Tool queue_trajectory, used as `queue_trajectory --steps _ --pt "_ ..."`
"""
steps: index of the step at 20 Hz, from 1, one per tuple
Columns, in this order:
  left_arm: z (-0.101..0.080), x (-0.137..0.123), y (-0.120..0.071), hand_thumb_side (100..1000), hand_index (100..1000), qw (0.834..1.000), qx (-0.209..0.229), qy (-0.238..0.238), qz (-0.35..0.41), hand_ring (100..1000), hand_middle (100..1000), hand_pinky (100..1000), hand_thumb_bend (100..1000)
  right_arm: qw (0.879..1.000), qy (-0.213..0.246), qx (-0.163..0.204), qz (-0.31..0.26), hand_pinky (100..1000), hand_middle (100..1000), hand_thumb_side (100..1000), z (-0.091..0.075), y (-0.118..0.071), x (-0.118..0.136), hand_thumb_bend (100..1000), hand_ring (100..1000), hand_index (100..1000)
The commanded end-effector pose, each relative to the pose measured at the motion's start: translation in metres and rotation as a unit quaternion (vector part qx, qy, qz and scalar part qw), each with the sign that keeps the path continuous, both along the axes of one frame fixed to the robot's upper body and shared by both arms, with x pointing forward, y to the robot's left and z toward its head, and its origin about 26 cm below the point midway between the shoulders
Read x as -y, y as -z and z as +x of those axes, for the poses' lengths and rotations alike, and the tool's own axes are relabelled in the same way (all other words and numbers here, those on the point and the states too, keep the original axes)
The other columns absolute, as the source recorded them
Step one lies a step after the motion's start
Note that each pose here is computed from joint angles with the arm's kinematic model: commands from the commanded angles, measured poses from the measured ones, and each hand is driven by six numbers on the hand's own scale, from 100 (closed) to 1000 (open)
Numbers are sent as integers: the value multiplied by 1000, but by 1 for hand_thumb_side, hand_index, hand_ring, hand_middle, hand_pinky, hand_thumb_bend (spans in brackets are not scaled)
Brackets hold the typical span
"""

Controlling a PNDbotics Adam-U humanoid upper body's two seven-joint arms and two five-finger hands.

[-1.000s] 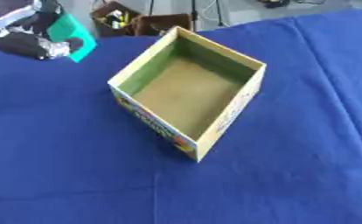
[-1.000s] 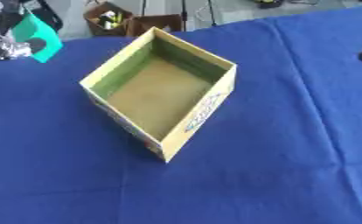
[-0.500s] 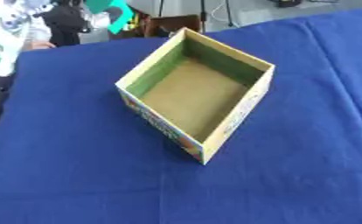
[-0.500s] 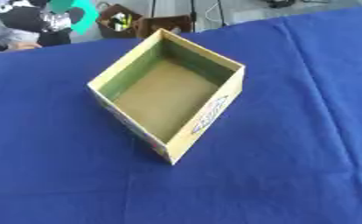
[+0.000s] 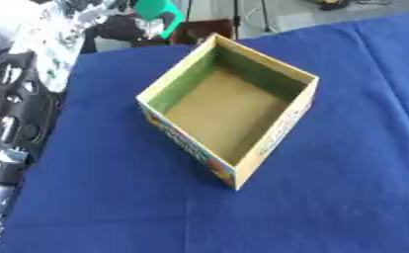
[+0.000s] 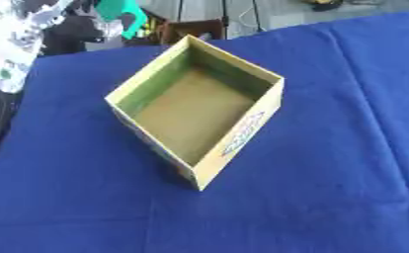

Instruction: Pick up objects on the table and place them in the box.

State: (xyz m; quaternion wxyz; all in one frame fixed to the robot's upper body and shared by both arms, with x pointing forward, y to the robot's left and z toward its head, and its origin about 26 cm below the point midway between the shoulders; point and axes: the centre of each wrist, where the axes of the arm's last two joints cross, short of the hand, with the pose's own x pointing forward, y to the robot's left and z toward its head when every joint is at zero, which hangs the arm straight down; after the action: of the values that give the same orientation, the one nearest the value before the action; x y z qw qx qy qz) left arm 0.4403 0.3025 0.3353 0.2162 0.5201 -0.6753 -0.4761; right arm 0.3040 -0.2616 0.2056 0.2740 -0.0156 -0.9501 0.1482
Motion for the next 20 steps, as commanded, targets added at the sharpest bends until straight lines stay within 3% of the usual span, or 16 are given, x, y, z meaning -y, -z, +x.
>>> queue_trajectory --steps 1,5,10,16,20 --pt "-1 1 -12 841 476 1000 29 3 -1 318 346 282 100 1000 -2 10 2 978 725 868 -1 -7 -1 100 922 867" --pt "7 6 3 827 472 999 19 25 -11 312 342 273 100 1000 3 9 7 979 726 865 -1 -6 -2 100 924 867" --pt "19 9 32 798 468 997 -45 60 -18 301 336 259 131 1000 9 14 13 979 726 861 -2 -5 -2 100 924 865" --pt "21 6 35 798 468 995 -63 70 -25 301 336 259 131 1000 12 15 15 979 726 861 -2 -5 -2 100 924 865" --pt "29 27 66 728 460 986 -119 112 -20 289 325 240 236 999 21 34 29 980 716 846 -1 -8 -1 100 919 858"
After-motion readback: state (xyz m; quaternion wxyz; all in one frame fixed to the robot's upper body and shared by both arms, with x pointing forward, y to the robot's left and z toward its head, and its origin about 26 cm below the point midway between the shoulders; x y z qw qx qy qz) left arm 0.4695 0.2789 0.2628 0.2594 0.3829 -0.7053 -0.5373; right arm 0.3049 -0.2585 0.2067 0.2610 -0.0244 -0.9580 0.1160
